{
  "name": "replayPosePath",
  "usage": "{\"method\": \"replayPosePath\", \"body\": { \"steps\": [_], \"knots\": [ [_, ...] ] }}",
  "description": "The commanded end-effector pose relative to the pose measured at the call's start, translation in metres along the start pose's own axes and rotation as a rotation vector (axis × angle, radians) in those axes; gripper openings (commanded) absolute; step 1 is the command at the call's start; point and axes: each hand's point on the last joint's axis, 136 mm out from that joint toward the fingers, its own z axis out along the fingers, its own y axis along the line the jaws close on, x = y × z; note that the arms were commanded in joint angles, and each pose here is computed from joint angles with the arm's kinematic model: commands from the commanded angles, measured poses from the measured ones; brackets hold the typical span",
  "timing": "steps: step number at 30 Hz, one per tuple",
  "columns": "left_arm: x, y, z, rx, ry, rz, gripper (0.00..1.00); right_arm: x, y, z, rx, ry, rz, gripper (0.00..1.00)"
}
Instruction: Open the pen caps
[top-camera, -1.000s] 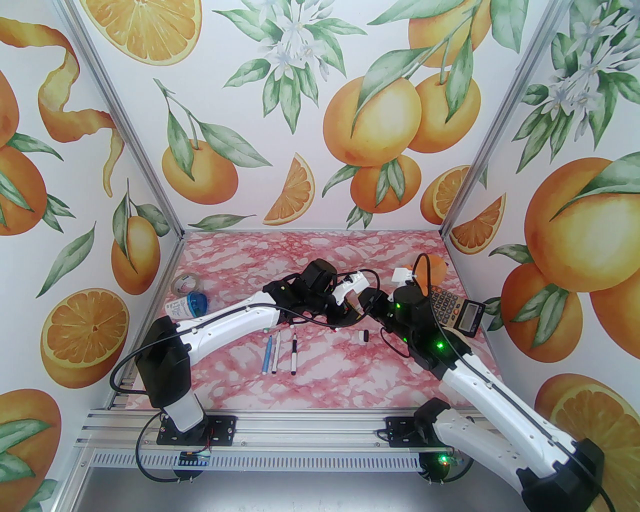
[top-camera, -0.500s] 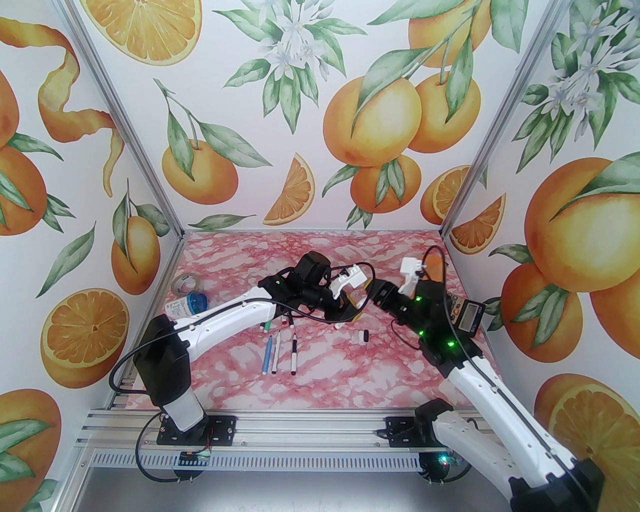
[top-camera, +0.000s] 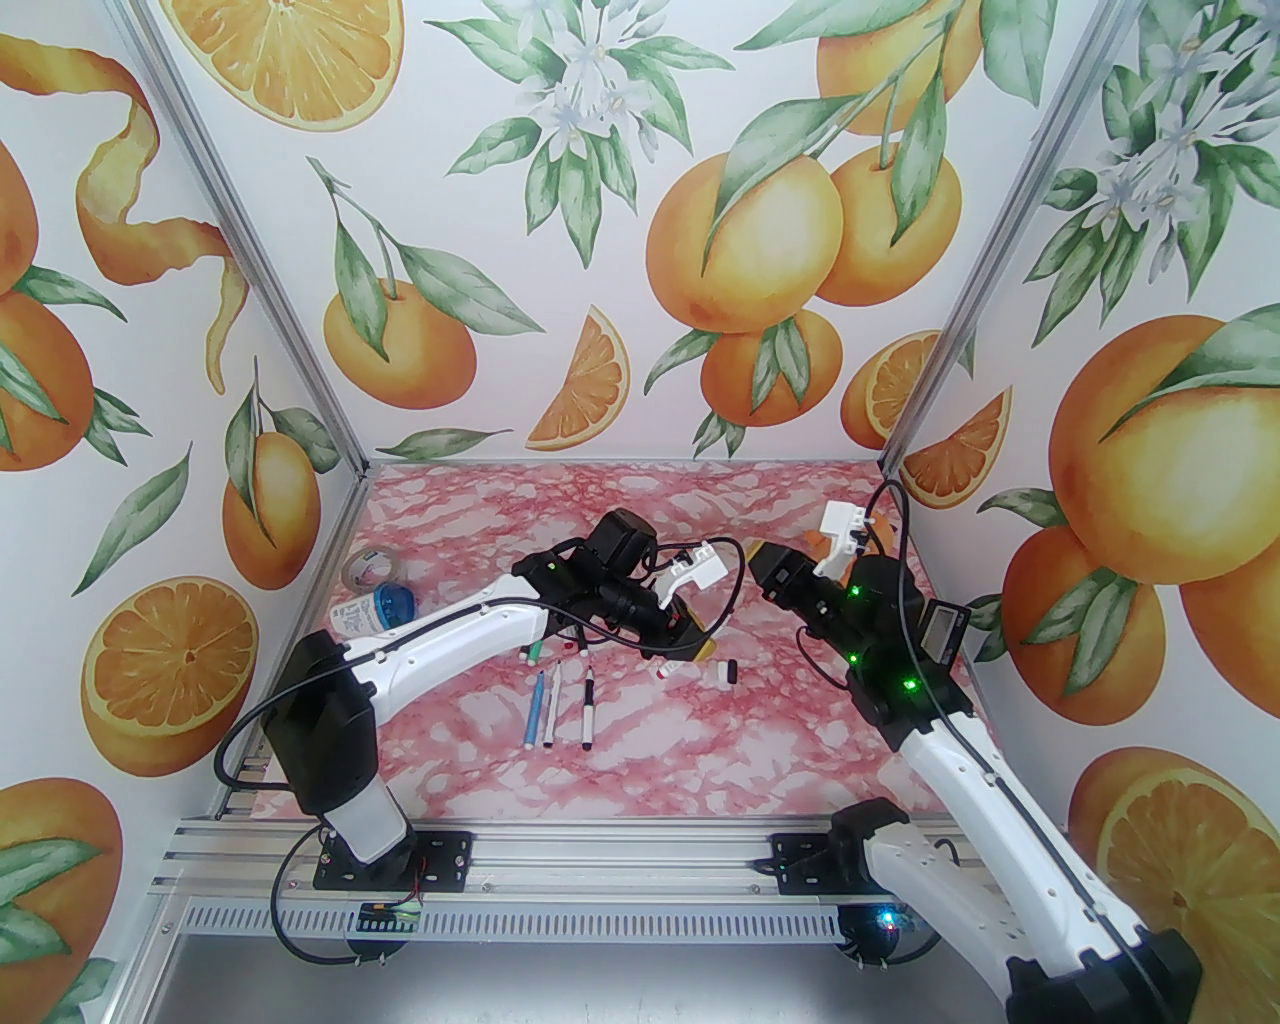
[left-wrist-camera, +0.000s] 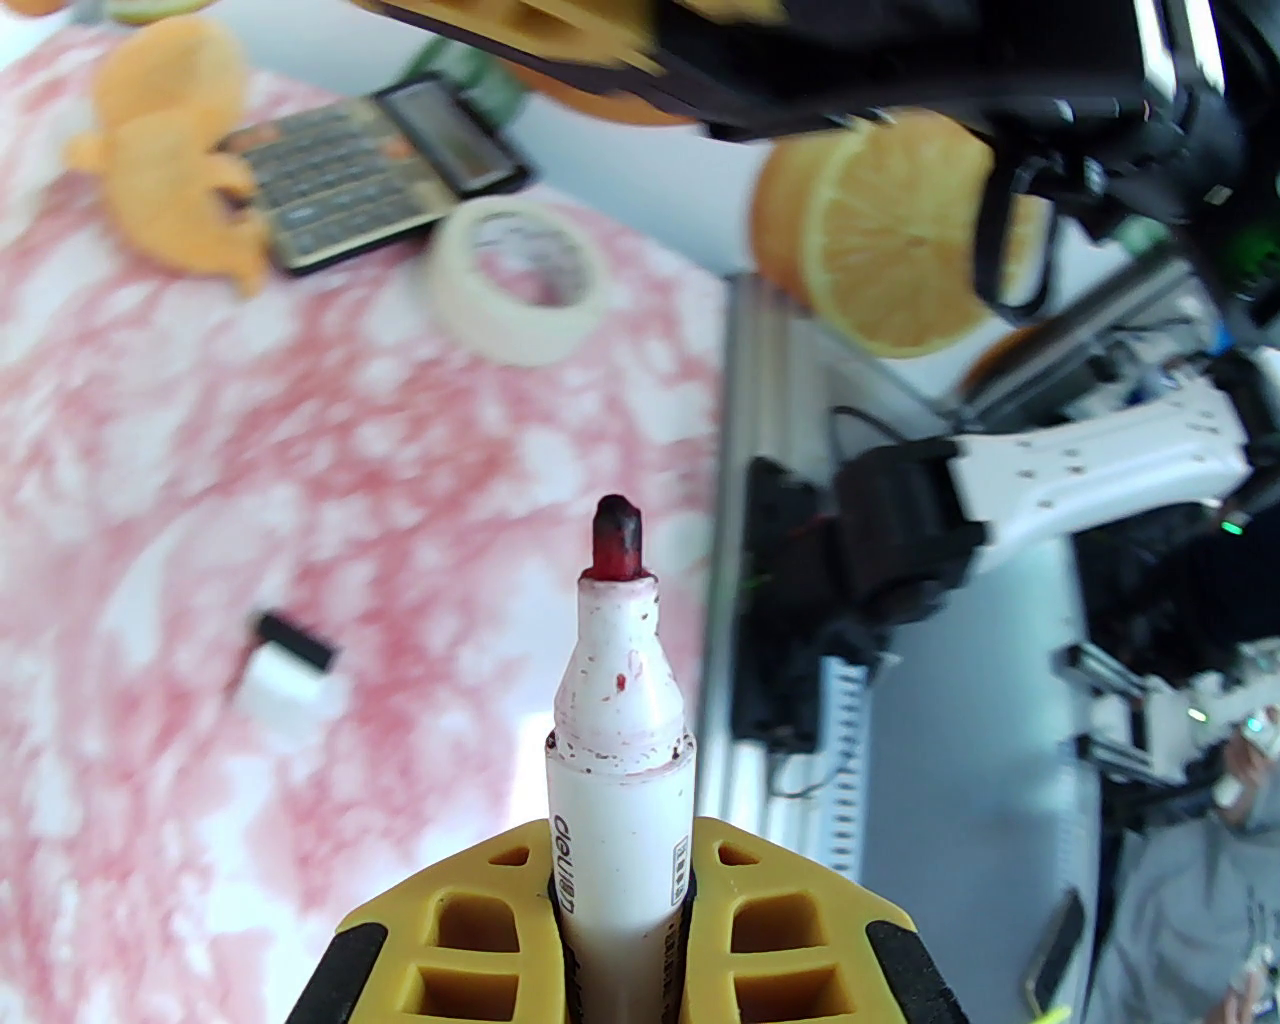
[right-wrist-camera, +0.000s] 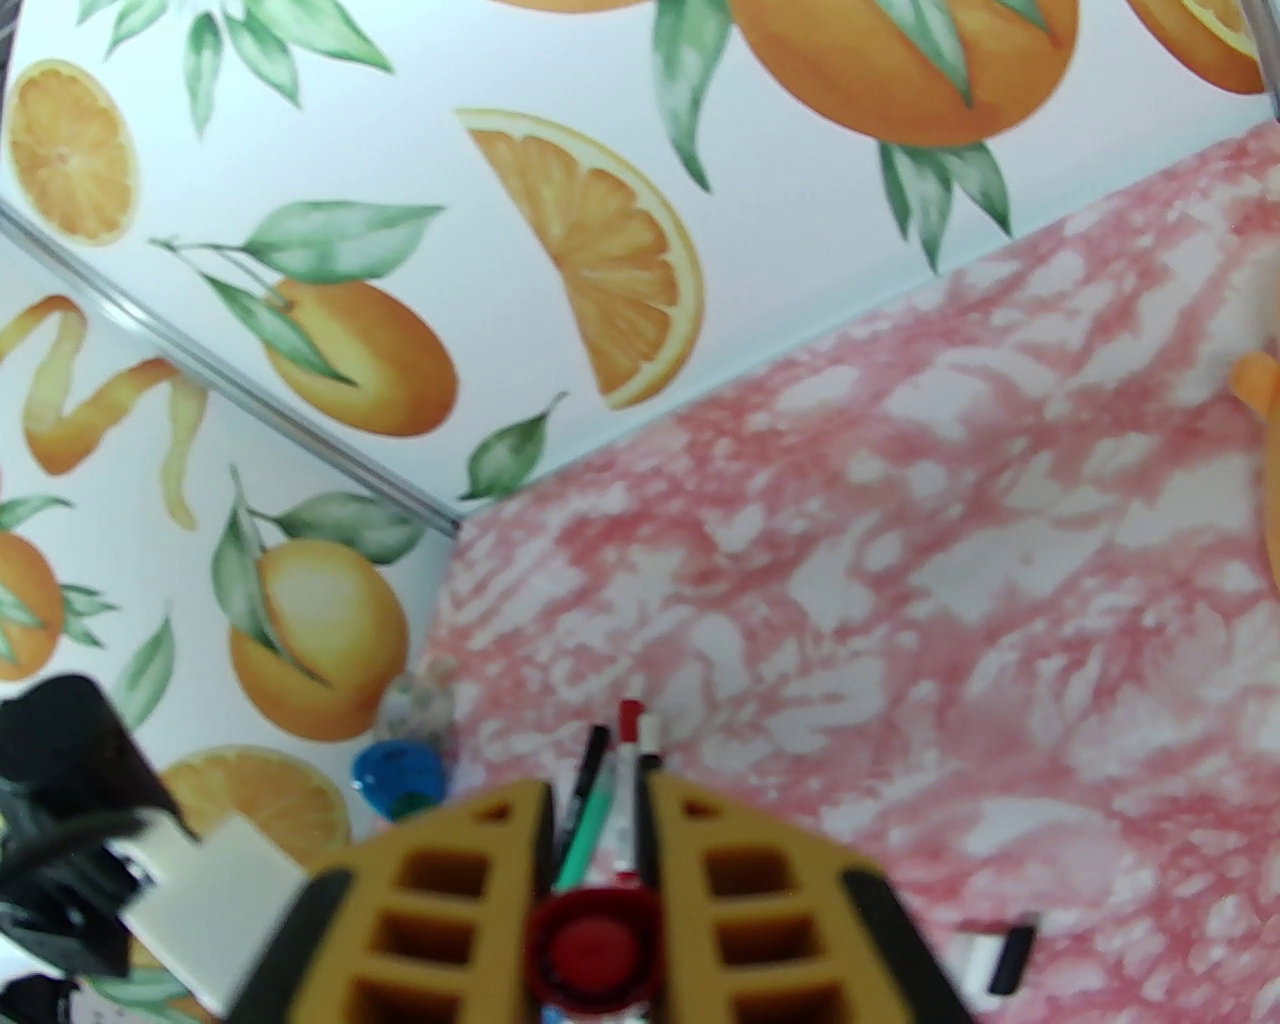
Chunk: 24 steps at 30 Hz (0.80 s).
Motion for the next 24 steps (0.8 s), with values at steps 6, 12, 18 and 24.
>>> {"method": "replayPosePath", "body": {
  "steps": [6,12,18,24],
  "knots": [
    [-0.019,0.004,-0.046,-0.213,-0.07,0.165,0.04,0.045,-0.057,-0.017,0.265,0.2,-0.11,0.15],
    [-0.03,0.006,-0.068,-0.305,-0.149,0.195,0.04,0.082,-0.094,-0.017,0.376,0.34,-0.124,0.15],
    [-0.045,0.005,-0.092,-0.319,-0.253,0.181,0.04,0.109,-0.119,-0.01,0.44,0.442,-0.13,0.15],
    [-0.047,0.008,-0.099,-0.325,-0.28,0.178,0.04,0.13,-0.137,0.002,0.469,0.525,-0.136,0.16]
  ]
}}
